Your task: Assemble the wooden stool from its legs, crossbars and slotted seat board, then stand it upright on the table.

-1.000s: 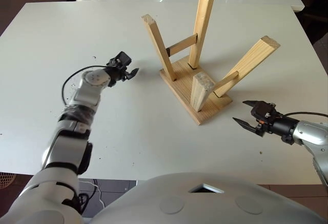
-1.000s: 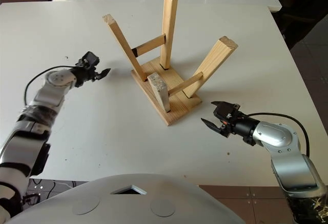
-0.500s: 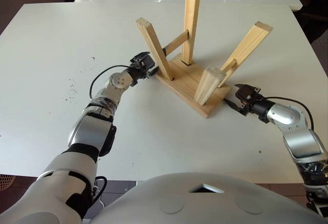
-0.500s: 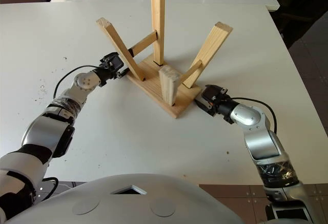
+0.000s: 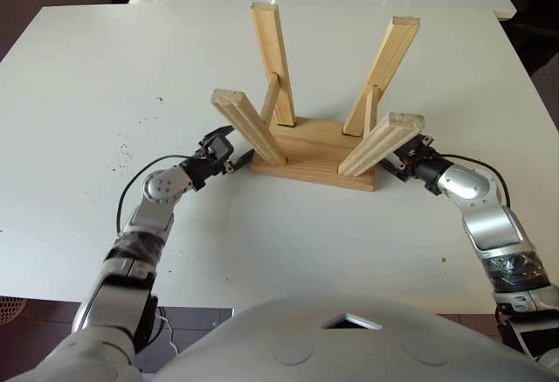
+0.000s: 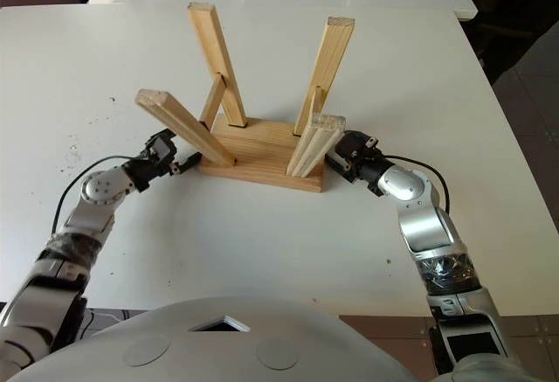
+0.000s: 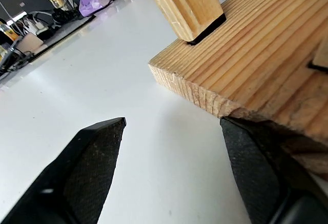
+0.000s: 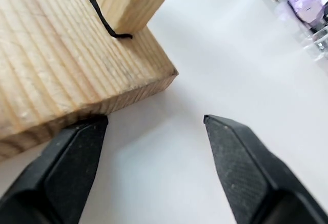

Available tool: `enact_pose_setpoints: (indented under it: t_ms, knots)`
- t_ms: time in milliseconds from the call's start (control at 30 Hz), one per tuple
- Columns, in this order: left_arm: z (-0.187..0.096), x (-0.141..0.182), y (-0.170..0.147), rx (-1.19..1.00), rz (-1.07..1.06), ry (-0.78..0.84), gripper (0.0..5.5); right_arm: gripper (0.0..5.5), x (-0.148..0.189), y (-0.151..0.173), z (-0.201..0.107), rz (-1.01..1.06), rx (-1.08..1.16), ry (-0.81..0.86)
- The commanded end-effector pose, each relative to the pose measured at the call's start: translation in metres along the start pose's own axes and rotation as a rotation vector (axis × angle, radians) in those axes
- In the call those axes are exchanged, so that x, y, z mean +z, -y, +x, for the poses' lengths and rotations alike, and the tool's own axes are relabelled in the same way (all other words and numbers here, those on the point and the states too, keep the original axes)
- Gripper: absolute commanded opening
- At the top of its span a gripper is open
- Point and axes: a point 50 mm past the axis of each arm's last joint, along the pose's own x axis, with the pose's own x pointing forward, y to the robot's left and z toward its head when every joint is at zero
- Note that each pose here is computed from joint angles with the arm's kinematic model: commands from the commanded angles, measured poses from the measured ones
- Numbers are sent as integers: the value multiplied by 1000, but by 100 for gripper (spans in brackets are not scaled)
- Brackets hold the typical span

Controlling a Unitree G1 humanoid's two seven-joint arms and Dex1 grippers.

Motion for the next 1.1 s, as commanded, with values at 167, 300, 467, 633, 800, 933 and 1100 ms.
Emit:
enact_pose_setpoints:
  t_ms: [167,300,467,633,800,933,1100]
  knots:
    - [-33,0,21,-14,-182,-121,308,320,-22,4,-47,95,7,-72]
    - [-33,-4,38,-42,-197,-137,308,320,-30,-5,-51,97,34,-104]
    - [-25,-1,57,-129,-163,-127,308,320,-17,-32,-29,123,138,-41]
    - [-21,2,48,-141,-148,-116,308,320,-5,-60,-24,142,239,16]
    - [-33,21,52,-222,-195,-36,308,320,6,-58,-40,138,260,40]
    - [-61,45,59,-300,-246,3,308,320,23,-53,-63,111,306,66]
    - [-87,64,55,-351,-283,-5,308,320,34,-62,-101,97,413,33]
